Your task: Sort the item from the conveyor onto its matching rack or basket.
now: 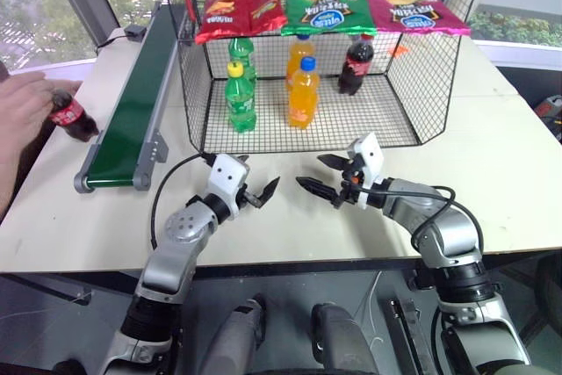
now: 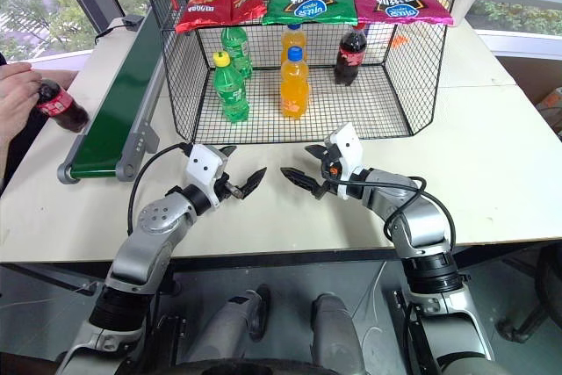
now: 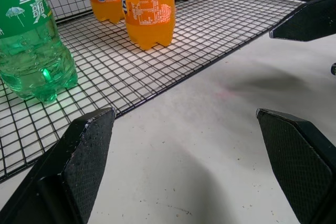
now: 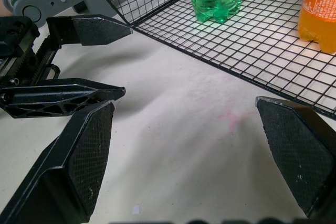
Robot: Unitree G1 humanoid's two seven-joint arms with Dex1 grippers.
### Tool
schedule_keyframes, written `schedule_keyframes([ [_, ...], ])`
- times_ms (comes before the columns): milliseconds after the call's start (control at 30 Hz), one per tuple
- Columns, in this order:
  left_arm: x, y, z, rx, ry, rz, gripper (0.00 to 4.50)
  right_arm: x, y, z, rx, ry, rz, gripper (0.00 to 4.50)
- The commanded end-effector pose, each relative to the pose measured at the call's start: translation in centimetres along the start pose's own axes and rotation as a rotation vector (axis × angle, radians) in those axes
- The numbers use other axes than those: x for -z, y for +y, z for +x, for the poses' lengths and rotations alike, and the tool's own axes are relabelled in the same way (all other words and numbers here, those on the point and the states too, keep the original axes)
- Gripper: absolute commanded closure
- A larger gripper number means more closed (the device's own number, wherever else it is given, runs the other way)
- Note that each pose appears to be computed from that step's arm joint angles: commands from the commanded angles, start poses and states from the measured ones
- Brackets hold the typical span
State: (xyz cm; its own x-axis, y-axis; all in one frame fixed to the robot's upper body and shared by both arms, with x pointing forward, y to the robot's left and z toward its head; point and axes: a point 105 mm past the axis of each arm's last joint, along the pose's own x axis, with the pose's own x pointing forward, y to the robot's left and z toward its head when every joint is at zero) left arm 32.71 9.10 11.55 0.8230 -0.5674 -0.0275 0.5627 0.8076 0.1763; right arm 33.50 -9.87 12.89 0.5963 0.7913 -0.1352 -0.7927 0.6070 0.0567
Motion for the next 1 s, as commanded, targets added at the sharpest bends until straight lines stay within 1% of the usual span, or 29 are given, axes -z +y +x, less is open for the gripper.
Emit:
schedule_keyframes([
  [33,-1.43,-0.06,-0.11,0.005,-0.067,0.016,0.00,-1.86,0.62,0.17,-0.026,-0.046,-0.055,0.07],
  [1000,-1.09,0.18,-0.11,-0.005,-0.043,0.030,0.00,-1.72,0.69,0.25,-0.031,-0.040,-0.060,0.07],
])
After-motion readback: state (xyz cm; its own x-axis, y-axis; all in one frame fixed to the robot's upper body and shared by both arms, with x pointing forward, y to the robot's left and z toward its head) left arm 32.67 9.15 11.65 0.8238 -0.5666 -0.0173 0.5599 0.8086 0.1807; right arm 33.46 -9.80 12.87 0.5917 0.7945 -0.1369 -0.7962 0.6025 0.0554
